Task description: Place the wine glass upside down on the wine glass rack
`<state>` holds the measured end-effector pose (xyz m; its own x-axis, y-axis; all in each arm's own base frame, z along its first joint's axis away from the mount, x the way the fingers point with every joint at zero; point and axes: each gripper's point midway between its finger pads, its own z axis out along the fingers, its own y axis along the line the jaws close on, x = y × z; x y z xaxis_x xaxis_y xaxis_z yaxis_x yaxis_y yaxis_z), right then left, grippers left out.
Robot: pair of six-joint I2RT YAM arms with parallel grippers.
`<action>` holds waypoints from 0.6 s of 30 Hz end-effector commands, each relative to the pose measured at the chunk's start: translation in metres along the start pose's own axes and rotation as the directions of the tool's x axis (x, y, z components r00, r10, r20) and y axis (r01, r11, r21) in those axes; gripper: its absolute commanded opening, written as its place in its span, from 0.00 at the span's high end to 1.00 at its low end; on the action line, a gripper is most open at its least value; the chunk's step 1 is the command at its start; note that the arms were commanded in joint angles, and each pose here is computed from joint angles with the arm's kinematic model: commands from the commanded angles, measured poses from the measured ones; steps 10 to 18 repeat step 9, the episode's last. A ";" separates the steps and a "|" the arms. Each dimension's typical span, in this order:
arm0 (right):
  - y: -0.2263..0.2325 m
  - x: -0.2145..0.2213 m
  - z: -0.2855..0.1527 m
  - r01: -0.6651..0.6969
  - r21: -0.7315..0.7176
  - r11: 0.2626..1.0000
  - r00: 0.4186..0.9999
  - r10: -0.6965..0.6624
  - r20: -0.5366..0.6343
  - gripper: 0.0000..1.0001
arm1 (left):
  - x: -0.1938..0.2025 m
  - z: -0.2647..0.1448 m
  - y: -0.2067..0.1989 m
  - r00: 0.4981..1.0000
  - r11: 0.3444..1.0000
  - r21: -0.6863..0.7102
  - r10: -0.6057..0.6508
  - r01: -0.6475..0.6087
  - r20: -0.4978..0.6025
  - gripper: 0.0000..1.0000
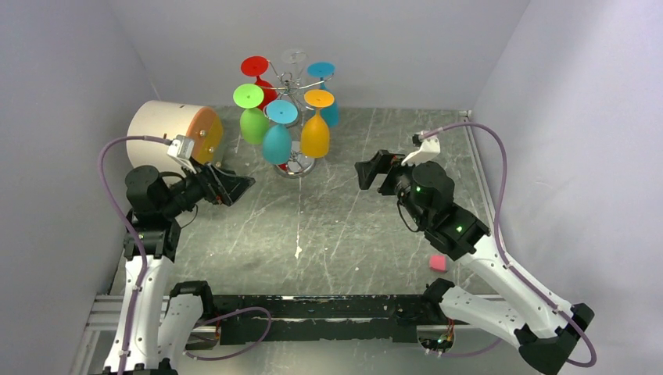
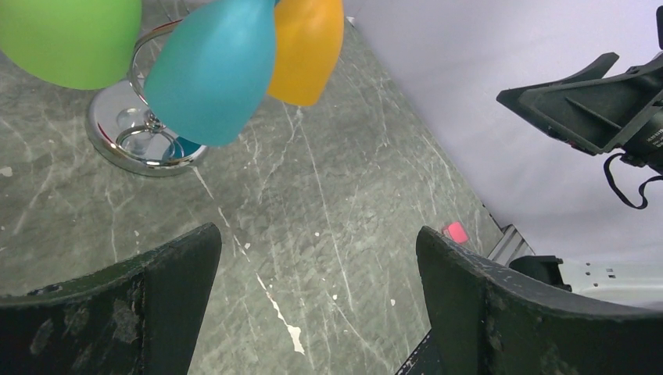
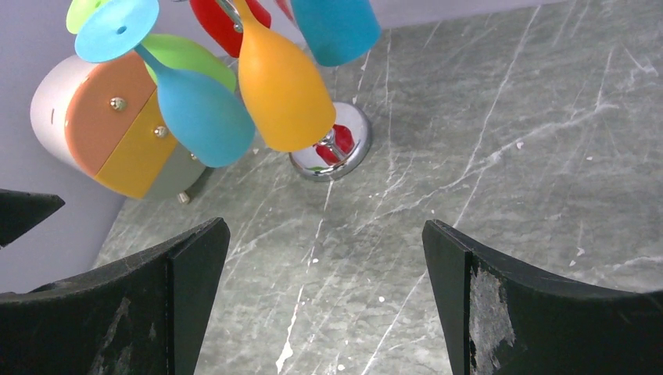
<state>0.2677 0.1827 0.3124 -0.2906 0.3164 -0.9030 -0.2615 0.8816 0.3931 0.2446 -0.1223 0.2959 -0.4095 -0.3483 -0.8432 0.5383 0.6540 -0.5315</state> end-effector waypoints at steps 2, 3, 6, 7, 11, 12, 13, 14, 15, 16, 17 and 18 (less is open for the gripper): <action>0.000 -0.006 0.002 -0.017 0.012 1.000 1.000 0.017 0.022 0.00 | -0.004 -0.002 -0.010 0.999 0.998 0.043 0.042 -0.042 0.005 0.01; 0.000 -0.006 0.002 -0.016 0.015 1.000 1.000 0.015 0.020 0.00 | -0.004 -0.003 -0.010 0.999 0.998 0.036 0.044 -0.044 0.001 0.01; 0.001 -0.010 0.000 -0.019 0.006 1.000 0.999 0.018 0.040 0.00 | -0.003 -0.005 -0.010 0.999 0.998 0.030 0.051 -0.051 -0.004 0.01; 0.001 -0.011 -0.001 -0.020 0.004 1.000 0.999 0.020 0.046 0.00 | -0.003 -0.005 -0.010 0.999 0.998 0.030 0.053 -0.053 -0.002 0.01; 0.002 -0.014 -0.003 -0.016 -0.003 1.000 0.998 0.016 0.054 0.00 | -0.002 -0.005 -0.010 0.999 0.998 0.031 0.053 -0.053 0.002 0.01; 0.002 -0.014 -0.003 -0.016 -0.003 1.000 0.998 0.016 0.054 0.00 | -0.002 -0.005 -0.010 0.999 0.998 0.031 0.053 -0.053 0.002 0.01; 0.002 -0.014 -0.003 -0.016 -0.003 1.000 0.998 0.016 0.054 0.00 | -0.002 -0.005 -0.010 0.999 0.998 0.031 0.053 -0.053 0.002 0.01; 0.002 -0.014 -0.003 -0.016 -0.003 1.000 0.998 0.016 0.054 0.00 | -0.002 -0.005 -0.010 0.999 0.998 0.031 0.053 -0.053 0.002 0.01; 0.002 -0.014 -0.003 -0.016 -0.003 1.000 0.998 0.016 0.054 0.00 | -0.002 -0.005 -0.010 0.999 0.998 0.031 0.053 -0.053 0.002 0.01; 0.002 -0.014 -0.003 -0.016 -0.003 1.000 0.998 0.016 0.054 0.00 | -0.002 -0.005 -0.010 0.999 0.998 0.031 0.053 -0.053 0.002 0.01; 0.002 -0.014 -0.003 -0.016 -0.003 1.000 0.998 0.016 0.054 0.00 | -0.002 -0.005 -0.010 0.999 0.998 0.031 0.053 -0.053 0.002 0.01; 0.002 -0.014 -0.003 -0.016 -0.003 1.000 0.998 0.016 0.054 0.00 | -0.002 -0.005 -0.010 0.999 0.998 0.031 0.053 -0.053 0.002 0.01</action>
